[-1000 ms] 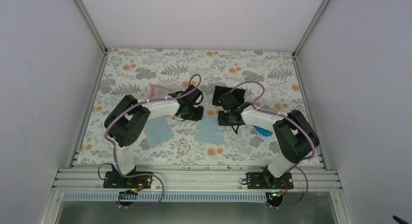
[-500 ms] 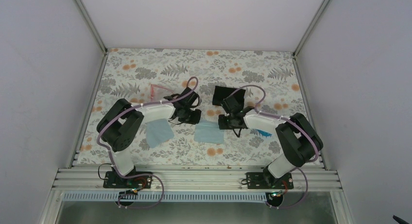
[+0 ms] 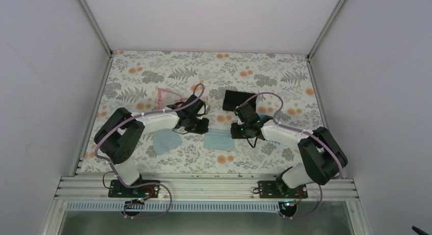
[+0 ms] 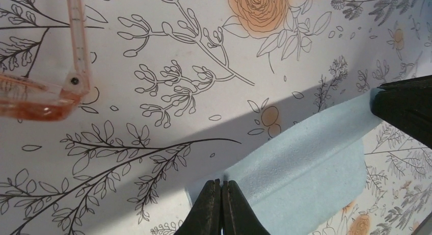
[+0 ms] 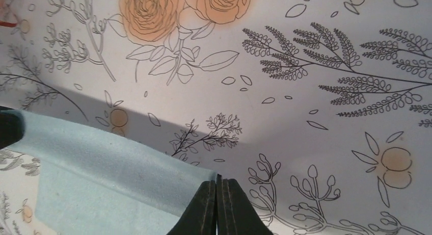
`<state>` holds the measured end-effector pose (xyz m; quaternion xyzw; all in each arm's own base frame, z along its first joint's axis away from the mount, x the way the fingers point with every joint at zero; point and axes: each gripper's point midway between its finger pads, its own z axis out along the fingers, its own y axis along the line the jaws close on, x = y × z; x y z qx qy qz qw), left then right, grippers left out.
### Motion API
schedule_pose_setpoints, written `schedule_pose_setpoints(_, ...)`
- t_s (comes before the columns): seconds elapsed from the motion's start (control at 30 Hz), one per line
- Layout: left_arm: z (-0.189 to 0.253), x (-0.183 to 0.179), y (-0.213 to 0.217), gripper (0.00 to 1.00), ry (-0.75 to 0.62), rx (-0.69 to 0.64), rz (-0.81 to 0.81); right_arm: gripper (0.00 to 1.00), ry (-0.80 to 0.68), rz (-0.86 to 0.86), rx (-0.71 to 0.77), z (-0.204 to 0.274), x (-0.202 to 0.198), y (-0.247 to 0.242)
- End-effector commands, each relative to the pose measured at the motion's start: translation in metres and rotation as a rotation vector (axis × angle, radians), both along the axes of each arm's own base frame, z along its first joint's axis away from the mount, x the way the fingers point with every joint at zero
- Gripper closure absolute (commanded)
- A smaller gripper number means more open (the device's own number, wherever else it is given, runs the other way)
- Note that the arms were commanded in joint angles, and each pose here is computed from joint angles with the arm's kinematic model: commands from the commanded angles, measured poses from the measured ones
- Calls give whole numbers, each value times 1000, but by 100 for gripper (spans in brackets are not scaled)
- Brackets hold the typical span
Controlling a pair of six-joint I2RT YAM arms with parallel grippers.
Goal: Organize the sunglasses
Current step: Fold the glasses cleaning cloth at the center of the board.
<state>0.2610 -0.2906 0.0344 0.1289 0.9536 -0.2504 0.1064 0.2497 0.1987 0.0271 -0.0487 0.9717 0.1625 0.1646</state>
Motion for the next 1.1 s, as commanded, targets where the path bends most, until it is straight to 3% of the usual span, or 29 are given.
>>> schedule_pose_setpoints(0.0,12,-3,-2,98,-11,-38,-2,96,-10,12,30,10,-6,2)
schedule_pose_setpoints(1.07,-11,-28,7,98,45,27,39,96,83,74,73,-8,-32,7)
